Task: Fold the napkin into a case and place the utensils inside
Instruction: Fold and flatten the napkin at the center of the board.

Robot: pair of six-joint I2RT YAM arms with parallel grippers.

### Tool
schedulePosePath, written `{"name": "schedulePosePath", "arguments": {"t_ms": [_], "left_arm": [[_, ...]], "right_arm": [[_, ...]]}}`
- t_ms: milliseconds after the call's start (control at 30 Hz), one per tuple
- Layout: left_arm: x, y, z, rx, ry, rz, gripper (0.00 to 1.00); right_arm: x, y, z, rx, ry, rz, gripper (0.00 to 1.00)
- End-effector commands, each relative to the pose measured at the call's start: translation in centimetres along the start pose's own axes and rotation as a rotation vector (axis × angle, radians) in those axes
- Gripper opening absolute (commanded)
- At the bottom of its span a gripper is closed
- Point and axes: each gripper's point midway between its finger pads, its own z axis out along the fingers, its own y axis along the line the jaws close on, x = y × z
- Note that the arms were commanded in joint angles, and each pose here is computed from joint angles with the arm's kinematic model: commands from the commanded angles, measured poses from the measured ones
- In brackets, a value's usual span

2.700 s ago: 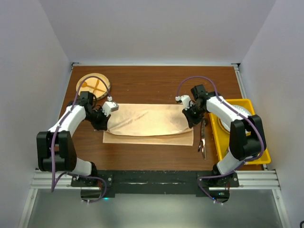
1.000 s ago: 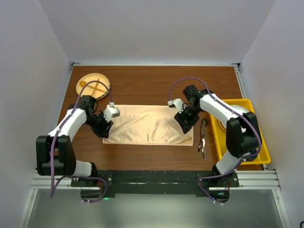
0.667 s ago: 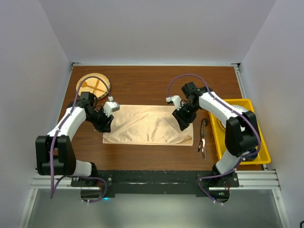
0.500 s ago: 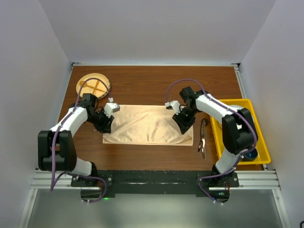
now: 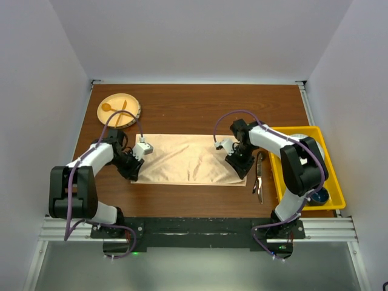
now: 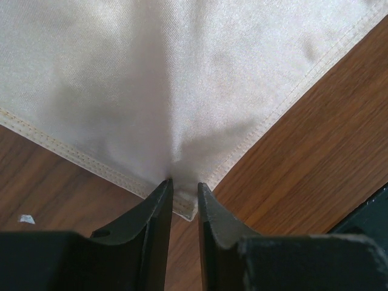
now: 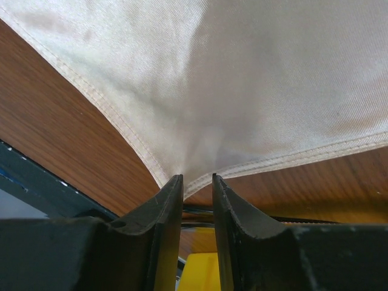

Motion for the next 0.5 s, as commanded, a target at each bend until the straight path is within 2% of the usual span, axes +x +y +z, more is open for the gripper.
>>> {"name": "schedulePosePath", "arguments": {"t_ms": [0, 167, 333, 467], "left_arm": [[-0.7, 0.2, -1.2, -0.026, -0.018, 0.069, 0.29], [-4.2, 0.4, -4.0, -0.050, -0.130, 0.160, 0.33], [-8.4, 2.4, -5.5, -0.102, -0.231, 0.156, 0.37], [-9.1, 3.4, -4.1, -0.068, -0.228, 0.114, 0.34]], "right_arm": [[-0.1, -0.6, -1.5, 0.040, 0.020, -0.081, 0.31], [-0.5, -1.1, -2.6, 0.110, -0.004, -0.191, 0.31], [-4.3, -1.4, -4.9, 0.137, -0.132, -0.122, 0.32], [-5.4, -2.4, -3.8, 0.151, -0.122, -0.081, 0.32]]}}
